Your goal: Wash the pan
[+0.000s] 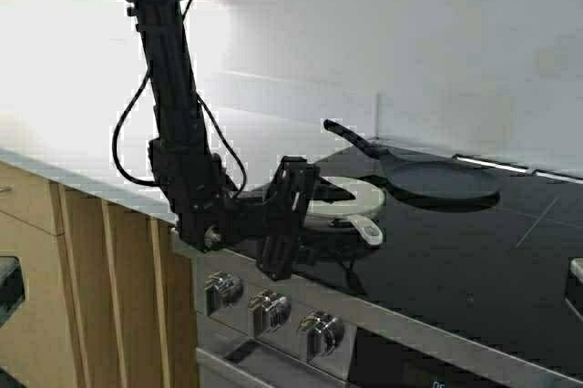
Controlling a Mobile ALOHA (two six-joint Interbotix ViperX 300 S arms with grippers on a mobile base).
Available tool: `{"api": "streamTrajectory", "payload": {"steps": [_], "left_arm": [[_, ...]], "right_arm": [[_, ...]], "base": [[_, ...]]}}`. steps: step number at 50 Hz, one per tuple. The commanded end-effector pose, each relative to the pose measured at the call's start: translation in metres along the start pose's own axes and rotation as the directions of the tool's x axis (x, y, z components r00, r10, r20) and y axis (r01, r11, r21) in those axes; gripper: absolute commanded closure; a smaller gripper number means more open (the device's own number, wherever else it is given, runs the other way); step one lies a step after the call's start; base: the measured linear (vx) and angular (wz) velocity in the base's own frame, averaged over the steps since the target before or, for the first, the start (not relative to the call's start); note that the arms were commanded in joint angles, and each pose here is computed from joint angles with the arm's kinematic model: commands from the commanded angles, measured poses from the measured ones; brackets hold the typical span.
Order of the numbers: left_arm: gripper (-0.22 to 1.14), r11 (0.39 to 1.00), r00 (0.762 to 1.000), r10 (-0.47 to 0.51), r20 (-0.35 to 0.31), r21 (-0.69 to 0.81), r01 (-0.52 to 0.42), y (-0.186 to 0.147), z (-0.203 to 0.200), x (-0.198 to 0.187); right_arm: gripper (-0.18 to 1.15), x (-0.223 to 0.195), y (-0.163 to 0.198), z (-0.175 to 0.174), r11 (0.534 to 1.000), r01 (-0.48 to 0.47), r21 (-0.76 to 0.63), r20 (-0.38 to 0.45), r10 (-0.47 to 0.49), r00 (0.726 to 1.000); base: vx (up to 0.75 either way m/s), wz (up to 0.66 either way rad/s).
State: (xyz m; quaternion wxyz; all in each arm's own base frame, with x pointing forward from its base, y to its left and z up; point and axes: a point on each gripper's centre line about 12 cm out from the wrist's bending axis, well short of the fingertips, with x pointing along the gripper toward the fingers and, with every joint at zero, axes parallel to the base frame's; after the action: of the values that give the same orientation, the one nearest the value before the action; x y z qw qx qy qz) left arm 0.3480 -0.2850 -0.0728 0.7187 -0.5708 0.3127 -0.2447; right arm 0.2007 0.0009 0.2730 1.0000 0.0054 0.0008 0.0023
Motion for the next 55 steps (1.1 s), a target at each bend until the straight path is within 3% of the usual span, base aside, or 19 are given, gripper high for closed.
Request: {"api": "streamTrajectory", "payload": {"steps": [1,33,55], "left_arm": [[-0.02,0.999,0.999,-0.051,-0.002,-0.011,0.051,-0.009,0.0,0.013],[-0.02,0.986,0.991,-0.137,0.007,-0.094,0.137,-0.005,-0.001,0.057],[-0.02,0.983,0.989,-0.145,0.001,-0.111,0.144,-0.01,-0.003,0.077]], "right_arm": [[0.9,0.002,0.0,0.004,1.0,-0.001,0.001,0.008,0.001,1.0],[0.9,0.002,0.0,0.003,1.0,-0.001,0.001,0.006,0.001,1.0],[0.9,0.003,0.0,0.002,1.0,-0.001,0.001,0.0,0.001,1.0]], "base": [[0.0,0.0],[0.0,0.0],[0.0,0.0]]}}
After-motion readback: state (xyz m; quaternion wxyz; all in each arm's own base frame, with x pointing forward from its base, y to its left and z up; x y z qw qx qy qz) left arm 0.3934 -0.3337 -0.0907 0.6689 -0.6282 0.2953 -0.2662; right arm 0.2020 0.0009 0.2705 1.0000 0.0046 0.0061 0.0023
